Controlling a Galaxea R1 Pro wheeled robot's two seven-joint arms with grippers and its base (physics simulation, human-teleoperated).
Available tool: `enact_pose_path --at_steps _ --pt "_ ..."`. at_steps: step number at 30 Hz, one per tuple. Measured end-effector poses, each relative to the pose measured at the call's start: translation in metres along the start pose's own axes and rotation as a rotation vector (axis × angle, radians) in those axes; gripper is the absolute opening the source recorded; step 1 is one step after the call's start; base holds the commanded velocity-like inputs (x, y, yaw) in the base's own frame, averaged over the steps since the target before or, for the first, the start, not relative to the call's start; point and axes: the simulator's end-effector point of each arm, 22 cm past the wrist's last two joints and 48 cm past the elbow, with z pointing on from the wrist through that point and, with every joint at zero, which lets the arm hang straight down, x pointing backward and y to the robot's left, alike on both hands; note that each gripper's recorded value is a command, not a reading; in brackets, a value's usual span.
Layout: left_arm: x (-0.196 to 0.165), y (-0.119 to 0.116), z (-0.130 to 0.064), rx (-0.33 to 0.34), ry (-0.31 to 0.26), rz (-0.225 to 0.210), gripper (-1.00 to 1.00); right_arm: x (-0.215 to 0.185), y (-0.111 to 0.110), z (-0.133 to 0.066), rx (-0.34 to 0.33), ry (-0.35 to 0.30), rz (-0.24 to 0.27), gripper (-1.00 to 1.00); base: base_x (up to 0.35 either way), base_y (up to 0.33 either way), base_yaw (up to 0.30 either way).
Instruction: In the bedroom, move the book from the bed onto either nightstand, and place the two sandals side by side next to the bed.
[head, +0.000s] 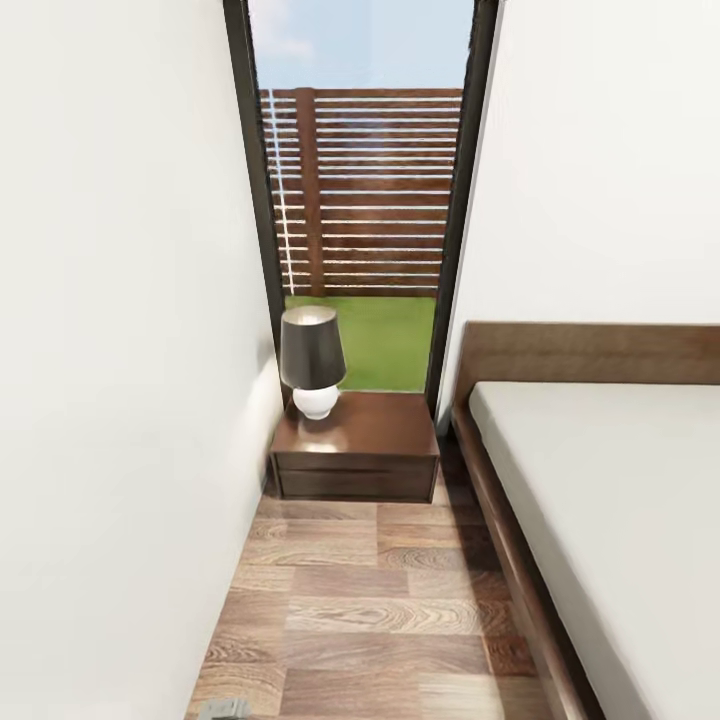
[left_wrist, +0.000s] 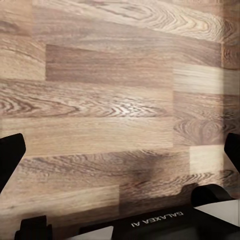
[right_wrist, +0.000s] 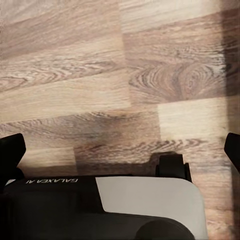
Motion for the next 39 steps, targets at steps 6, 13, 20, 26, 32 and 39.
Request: enact_pose_path --at_steps 6,13,20,26,32,39 --pt "-0.004 -0.004 -0.008 0.0 0.0 0.0 1.0 -0.003 0.003 -0.009 0.0 0.0 0.0 1.0 0.0 0.0 0.0" --pt "-0.008 -0.008 -0.017 0.0 0.0 0.0 1.0 -0.005 0.006 -0.019 0.0 0.0 0.0 1.0 0.0 0.0 0.0" --pt "-0.013 -0.012 -0.027 0.0 0.001 0.0 1.0 -0.008 0.008 -0.03 0.0 0.001 0.0 1.0 0.0 0.0 0.0" --pt "-0.016 -0.015 -0.034 0.0 0.001 0.0 1.0 -0.01 0.011 -0.038 0.0 0.001 0.0 1.0 0.0 0.0 0.0" --pt "-0.019 -0.018 -0.042 -0.001 0.001 0.0 1.0 -0.012 0.013 -0.046 0.0 0.001 0.0 1.0 0.0 0.0 0.0" --pt "-0.022 -0.022 -0.051 -0.001 0.001 0.0 1.0 -0.014 0.016 -0.056 0.0 0.001 0.0 1.0 0.0 0.0 0.0"
